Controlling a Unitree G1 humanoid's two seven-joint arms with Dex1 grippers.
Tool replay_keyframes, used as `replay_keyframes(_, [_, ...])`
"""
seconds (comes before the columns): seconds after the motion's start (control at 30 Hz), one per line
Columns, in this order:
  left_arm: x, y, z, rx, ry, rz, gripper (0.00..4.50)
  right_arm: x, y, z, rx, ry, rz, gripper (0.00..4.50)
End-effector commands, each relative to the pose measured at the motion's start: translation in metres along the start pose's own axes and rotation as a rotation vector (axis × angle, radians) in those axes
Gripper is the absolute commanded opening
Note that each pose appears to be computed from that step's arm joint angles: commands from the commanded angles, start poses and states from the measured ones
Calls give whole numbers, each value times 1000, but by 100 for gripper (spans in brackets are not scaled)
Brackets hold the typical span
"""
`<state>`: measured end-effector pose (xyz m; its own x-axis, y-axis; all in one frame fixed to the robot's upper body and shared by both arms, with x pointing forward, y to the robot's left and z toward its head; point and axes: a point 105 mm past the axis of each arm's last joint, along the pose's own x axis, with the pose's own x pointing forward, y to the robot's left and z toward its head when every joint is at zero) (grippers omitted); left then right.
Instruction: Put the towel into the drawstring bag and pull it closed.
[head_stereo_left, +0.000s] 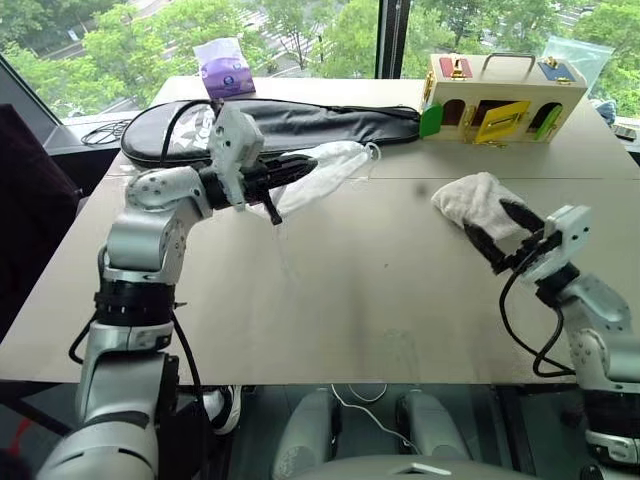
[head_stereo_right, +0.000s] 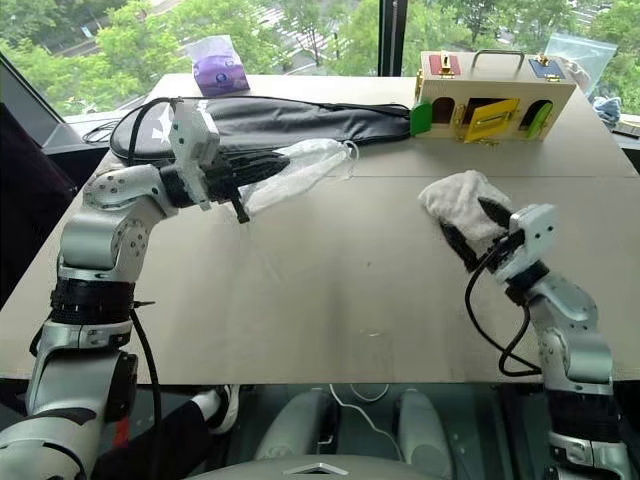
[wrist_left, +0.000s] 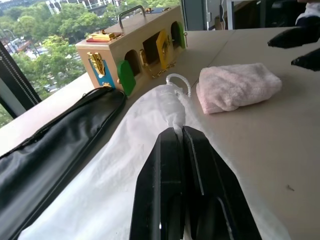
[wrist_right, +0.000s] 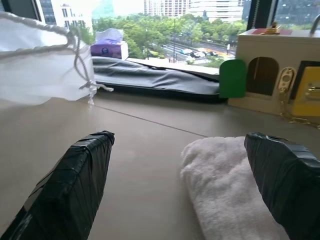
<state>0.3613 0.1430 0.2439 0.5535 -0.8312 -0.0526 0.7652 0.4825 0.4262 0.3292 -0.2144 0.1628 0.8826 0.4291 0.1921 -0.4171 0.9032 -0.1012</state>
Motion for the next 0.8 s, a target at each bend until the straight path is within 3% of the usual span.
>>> replay_keyframes(0.03, [4,12,20,86,-31,46,4,6,-10,8,-178,46,4,450])
replay_keyframes(0.17, [12,21,23,86,-47,109,4,24,0,-18,-383,212,92,450])
replay_keyframes(0.43, [7,22,20,80,-37,157,4,46,-5,-59,-567,408,144,450])
replay_keyframes(0.7, [0,25,17,71,-30,190,4,70,-40,-50,-887,417,-15,450])
replay_keyframes(0.8, [0,24,15,65,-26,188,4,69,-52,-57,-937,479,-47,450])
